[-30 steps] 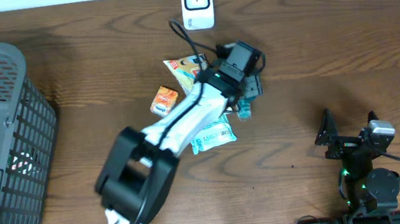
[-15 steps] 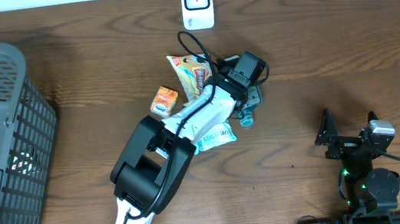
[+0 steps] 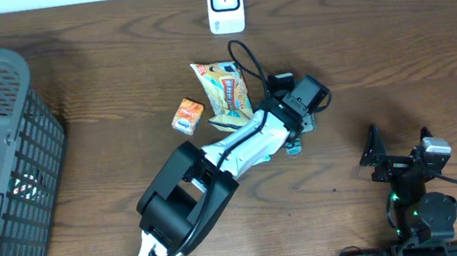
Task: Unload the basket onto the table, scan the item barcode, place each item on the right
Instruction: 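Carry the Listerine bottle right and stand it upright on the table, then retract the left arm back toward the basket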
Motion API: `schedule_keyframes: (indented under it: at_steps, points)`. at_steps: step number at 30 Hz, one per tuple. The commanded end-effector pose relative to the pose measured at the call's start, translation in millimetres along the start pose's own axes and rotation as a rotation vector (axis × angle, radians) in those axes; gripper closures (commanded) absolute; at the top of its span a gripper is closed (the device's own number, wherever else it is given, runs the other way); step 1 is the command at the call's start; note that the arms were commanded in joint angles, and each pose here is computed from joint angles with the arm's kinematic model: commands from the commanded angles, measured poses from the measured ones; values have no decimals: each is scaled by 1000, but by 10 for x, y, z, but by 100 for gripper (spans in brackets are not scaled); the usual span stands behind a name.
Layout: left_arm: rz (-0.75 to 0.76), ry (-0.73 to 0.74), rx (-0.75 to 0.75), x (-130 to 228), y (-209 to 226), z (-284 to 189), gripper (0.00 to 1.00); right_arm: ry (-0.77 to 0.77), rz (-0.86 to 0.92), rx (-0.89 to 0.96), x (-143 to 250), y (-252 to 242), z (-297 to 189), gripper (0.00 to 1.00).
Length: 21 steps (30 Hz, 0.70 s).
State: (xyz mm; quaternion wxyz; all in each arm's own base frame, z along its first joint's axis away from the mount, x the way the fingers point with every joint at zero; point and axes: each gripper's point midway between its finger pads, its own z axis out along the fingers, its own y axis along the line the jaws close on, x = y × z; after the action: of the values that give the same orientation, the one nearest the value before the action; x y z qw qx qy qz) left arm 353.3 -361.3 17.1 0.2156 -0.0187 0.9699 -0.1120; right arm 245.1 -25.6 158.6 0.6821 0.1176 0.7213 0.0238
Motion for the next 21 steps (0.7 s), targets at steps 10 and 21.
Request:
schedule_keyframes:
  at_steps: [10, 21]
  points:
    - [176, -269, 124, -934, -115, -1306, 2, 1, 7, -6, 6, 13, -2, 1]
    - [-32, -783, 81, -1949, 1543, -3980, 2, 1, 7, -6, 6, 13, -2, 1]
